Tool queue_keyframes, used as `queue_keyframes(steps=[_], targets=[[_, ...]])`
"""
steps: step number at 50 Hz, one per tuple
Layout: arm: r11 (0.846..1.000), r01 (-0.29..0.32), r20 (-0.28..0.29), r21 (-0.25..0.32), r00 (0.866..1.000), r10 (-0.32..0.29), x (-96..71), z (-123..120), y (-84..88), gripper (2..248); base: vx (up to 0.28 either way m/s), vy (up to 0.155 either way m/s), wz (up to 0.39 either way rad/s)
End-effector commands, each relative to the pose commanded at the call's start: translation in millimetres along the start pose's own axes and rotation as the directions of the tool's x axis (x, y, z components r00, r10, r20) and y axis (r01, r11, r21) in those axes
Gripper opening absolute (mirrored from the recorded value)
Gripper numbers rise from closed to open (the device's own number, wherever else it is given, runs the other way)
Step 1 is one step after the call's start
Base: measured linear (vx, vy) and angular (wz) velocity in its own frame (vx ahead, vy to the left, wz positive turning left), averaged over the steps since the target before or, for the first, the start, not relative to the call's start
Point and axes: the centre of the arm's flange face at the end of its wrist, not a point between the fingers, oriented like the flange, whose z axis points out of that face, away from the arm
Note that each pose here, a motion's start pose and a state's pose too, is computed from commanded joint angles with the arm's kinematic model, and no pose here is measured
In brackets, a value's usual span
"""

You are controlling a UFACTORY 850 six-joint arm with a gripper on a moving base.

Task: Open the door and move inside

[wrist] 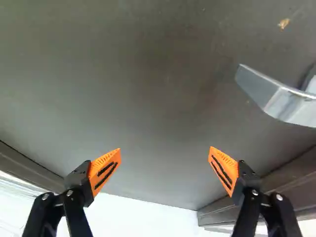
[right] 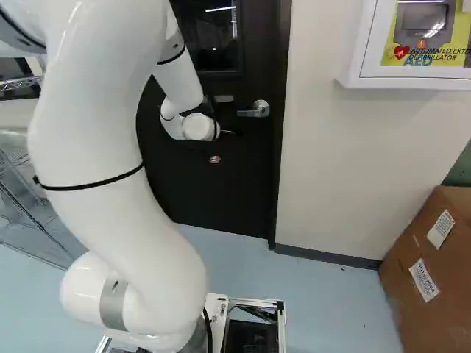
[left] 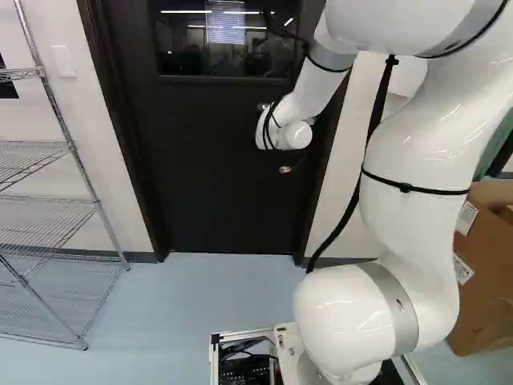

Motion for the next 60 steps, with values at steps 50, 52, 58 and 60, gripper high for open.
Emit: queue_keyframes(steps=[50,52,58,60], targets=[[1.0,0.002,-0.105,0.005,0.994,-0.002,35.9,-49.5,-2.5,247,0.0,0.0,0.0],[1.0,0.002,-0.11,0.005,0.994,-0.002,37.6,-50.8,-2.5,247,0.0,0.0,0.0],[1.0,0.002,-0.123,0.005,0.992,-0.002,43.0,-54.5,-2.5,247,0.0,0.0,0.0],[1.0,0.002,-0.128,0.005,0.992,-0.002,44.8,-55.8,-2.5,247,0.0,0.0,0.0]])
